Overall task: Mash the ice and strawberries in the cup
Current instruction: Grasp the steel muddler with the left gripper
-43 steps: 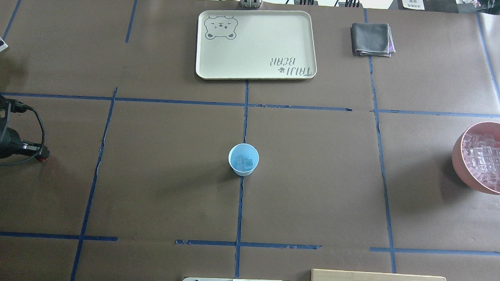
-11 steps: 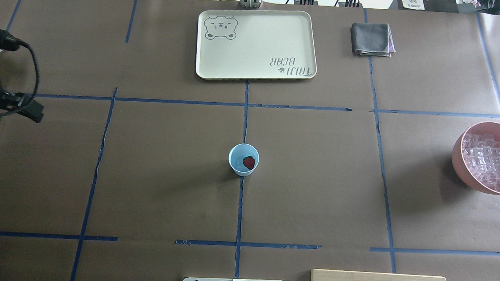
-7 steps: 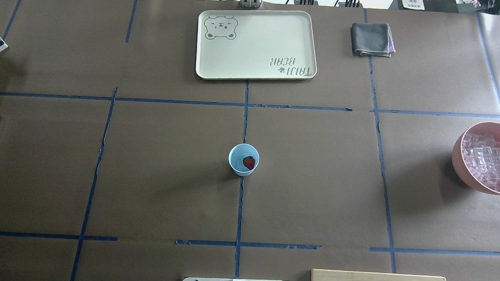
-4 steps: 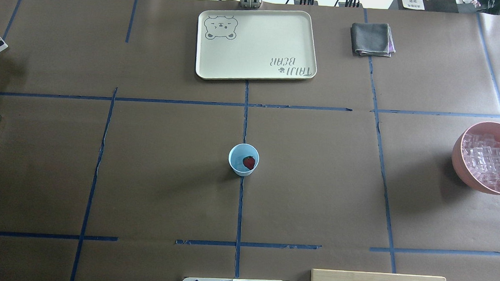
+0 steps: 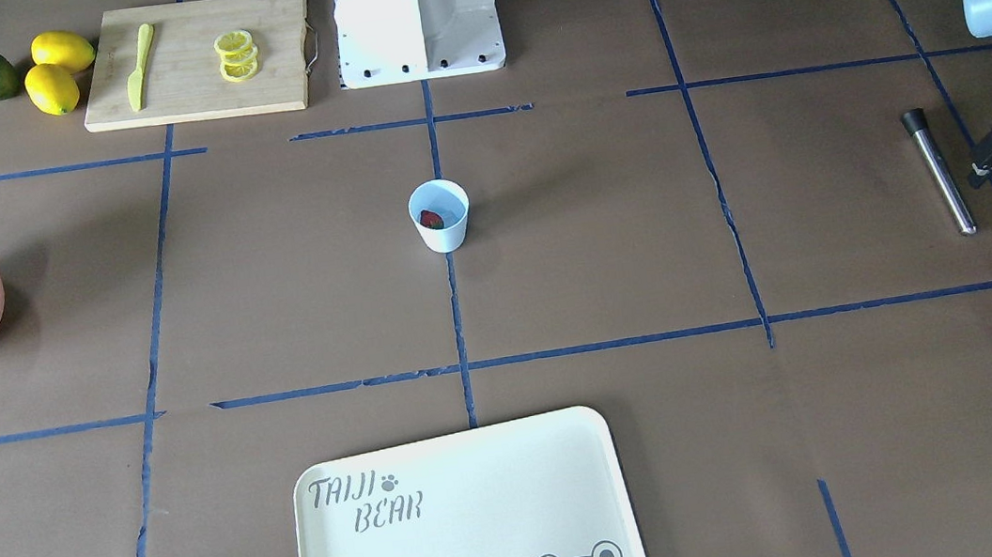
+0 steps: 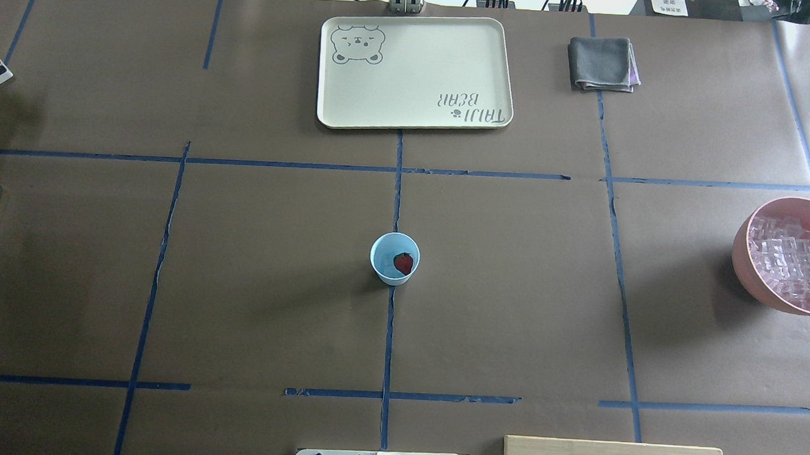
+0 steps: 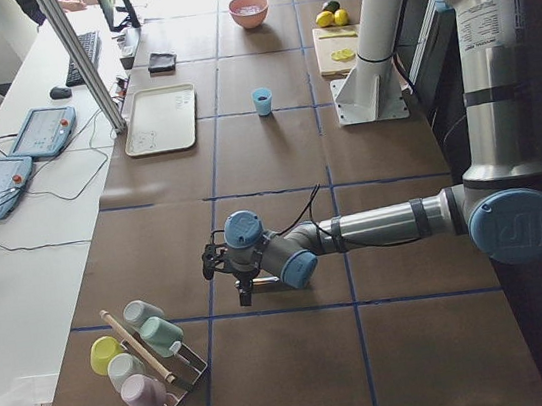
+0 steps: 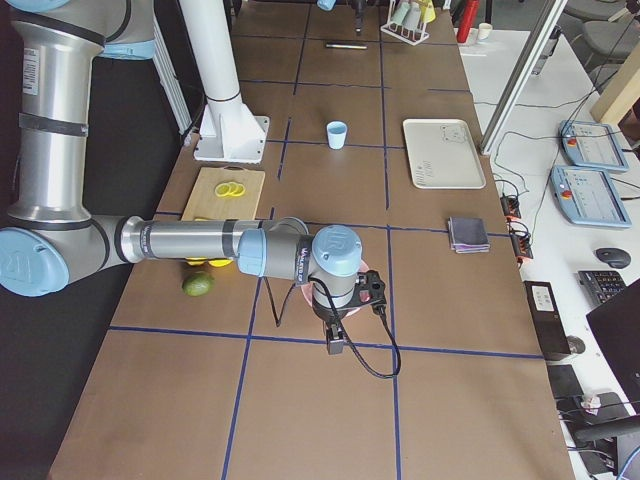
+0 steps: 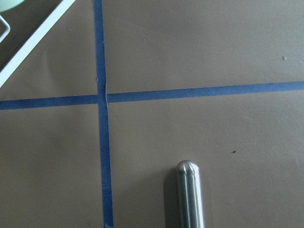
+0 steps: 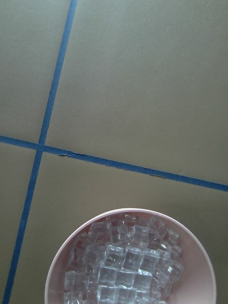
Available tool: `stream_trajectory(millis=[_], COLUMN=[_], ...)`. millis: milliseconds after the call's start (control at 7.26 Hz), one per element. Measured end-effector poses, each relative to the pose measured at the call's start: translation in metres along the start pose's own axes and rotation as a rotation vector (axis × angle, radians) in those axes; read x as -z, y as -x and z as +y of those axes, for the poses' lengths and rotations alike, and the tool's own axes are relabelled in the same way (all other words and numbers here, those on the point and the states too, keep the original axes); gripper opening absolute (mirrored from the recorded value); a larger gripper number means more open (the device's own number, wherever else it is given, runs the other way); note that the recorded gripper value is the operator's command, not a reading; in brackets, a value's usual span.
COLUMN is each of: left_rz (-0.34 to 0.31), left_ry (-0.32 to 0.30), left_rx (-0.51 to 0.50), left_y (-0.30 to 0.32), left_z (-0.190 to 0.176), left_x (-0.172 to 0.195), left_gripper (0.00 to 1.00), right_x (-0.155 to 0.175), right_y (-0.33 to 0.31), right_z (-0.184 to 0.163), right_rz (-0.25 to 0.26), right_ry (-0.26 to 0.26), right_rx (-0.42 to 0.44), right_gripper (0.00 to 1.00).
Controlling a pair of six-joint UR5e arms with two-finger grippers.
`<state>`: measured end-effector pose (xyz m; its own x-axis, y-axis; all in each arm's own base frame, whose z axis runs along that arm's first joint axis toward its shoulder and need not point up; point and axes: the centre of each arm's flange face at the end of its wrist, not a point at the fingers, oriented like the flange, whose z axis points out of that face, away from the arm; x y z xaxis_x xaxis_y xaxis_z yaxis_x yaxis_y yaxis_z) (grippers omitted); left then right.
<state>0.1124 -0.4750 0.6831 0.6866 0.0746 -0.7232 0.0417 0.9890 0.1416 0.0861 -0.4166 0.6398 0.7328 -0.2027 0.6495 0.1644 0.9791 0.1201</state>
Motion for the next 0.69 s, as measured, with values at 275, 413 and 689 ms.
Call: stream_trajectory(millis=[275, 413, 689], left_rz=[-0.011, -0.011, -0.009], left_ry=[0.013, 0.020, 0.039], left_rx=[-0.016, -0.024, -0.039], left_y=[-0.008, -0.010, -0.017], left_z=[0.006, 0.007, 0.007], left_x=[-0.020, -0.027, -0.039], left_gripper=[1.00, 1.00, 1.00], right_x=[-0.001, -0.001, -0.002], right_y=[0.000, -0.001, -0.001], right_z=[0.001, 0.002, 0.003], right_rz=[0.000, -0.001, -0.001], right_ry=[0.001, 0.002, 0.004], right_rx=[0.000, 0.000, 0.000], right_gripper=[1.00, 1.00, 1.00])
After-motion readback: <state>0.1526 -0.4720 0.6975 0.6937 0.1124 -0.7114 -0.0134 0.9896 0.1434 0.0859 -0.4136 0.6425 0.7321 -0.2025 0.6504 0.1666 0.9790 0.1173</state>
